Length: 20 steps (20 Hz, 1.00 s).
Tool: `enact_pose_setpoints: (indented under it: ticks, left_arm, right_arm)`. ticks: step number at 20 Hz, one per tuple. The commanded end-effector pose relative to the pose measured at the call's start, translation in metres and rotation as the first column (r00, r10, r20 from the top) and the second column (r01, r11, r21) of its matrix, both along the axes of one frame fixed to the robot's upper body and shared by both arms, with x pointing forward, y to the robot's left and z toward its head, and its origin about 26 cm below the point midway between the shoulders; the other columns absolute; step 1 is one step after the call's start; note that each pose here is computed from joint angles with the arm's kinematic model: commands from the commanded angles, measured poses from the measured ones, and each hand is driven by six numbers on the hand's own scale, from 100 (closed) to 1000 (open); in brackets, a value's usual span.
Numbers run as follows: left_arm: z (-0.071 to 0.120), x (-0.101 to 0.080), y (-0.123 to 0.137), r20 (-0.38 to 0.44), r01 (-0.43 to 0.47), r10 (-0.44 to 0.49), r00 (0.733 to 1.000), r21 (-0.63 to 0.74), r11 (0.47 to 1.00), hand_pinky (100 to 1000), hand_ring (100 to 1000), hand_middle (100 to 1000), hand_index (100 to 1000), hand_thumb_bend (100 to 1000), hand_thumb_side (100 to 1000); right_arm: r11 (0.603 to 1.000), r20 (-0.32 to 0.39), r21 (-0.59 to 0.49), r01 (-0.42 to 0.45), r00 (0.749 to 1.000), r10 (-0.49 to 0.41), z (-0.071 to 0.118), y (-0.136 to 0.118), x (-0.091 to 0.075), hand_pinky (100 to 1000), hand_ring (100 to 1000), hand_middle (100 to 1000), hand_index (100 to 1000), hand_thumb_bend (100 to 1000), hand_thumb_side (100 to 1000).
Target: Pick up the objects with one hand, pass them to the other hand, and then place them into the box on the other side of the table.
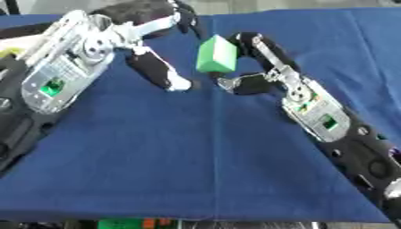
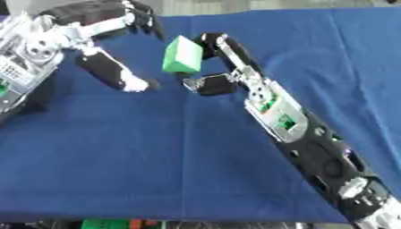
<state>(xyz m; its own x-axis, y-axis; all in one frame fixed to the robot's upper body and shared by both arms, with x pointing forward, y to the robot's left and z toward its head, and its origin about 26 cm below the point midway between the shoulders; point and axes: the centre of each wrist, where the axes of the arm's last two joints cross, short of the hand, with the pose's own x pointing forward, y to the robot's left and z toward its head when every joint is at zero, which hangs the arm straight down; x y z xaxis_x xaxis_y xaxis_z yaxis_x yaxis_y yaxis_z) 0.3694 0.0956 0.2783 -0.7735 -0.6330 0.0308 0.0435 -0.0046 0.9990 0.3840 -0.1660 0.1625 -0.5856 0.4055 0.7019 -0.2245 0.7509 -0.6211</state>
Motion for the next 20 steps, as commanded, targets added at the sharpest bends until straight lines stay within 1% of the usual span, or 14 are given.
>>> enact_pose_setpoints:
  ticks: [1,9,10,11,20]
  left_arm:
    - [0.011,-0.002,-0.001,0.072,0.001,0.0,0.997,-0.017,1.0,778,796,784,796,581,282]
    - [0.006,0.0,-0.005,0.082,-0.008,0.012,0.997,-0.041,0.999,772,787,775,790,558,291]
    - [0.005,0.0,-0.005,0.078,-0.01,0.013,0.997,-0.046,0.999,772,787,774,790,557,293]
    - [0.004,0.001,-0.006,0.068,-0.011,0.015,0.998,-0.051,0.999,771,786,774,789,552,329]
    - [-0.006,0.006,-0.009,0.012,-0.021,0.022,1.0,-0.1,0.995,773,783,773,787,535,358]
  right_arm:
    - [1.0,0.024,-0.002,-0.02,1.0,0.02,0.009,-0.001,-0.002,730,681,498,544,179,100]
    - [0.999,0.018,0.0,-0.041,0.999,0.041,0.008,0.001,-0.004,730,678,499,544,177,100]
    - [0.999,0.019,0.001,-0.043,0.999,0.043,0.008,0.002,-0.004,730,678,499,544,177,100]
    - [0.999,0.02,0.003,-0.046,0.999,0.046,0.008,0.002,-0.004,730,678,499,544,175,100]
    - [0.998,0.041,0.009,-0.064,0.997,0.064,0.008,0.005,-0.006,729,675,500,543,167,100]
